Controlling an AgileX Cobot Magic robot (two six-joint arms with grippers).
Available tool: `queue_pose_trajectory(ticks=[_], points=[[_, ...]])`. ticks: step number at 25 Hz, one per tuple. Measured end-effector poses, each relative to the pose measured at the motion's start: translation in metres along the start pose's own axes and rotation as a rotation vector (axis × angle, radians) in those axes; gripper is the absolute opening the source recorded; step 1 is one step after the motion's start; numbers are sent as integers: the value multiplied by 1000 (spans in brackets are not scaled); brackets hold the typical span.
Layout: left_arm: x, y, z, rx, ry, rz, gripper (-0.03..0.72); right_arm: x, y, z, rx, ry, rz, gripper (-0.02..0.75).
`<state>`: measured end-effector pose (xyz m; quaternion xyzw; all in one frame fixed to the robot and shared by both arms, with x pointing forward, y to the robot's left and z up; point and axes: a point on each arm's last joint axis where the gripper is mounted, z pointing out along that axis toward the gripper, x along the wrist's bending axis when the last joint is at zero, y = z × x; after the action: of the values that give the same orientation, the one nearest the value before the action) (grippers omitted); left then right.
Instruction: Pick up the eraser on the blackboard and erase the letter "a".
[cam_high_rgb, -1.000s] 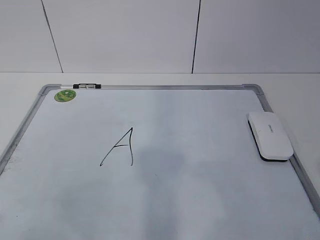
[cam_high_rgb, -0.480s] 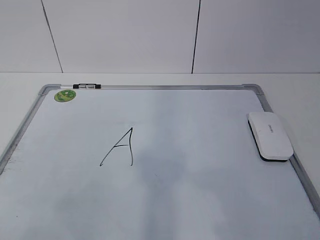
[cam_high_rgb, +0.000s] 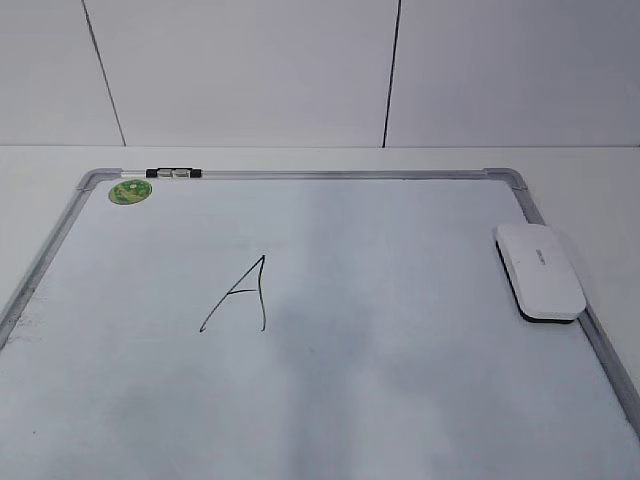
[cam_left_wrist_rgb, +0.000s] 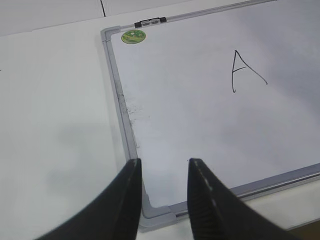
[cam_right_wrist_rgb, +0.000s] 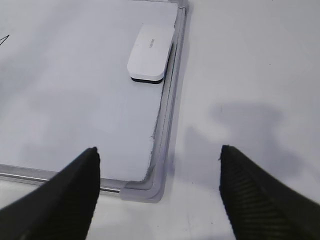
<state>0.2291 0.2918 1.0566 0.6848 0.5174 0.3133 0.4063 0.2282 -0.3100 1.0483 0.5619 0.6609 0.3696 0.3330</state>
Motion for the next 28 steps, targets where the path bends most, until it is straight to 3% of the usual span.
queue_pose_trajectory(ticks=[10,16,28], points=[[0,0,0,0,-1,0,235,0,0,0,0,-16,9,592],[0,0,0,0,1,1,235,1,0,-1,3,-92,52,592],[-1,1,1,1,94,-49,235,3,-1,-2,6,-212,121,592]])
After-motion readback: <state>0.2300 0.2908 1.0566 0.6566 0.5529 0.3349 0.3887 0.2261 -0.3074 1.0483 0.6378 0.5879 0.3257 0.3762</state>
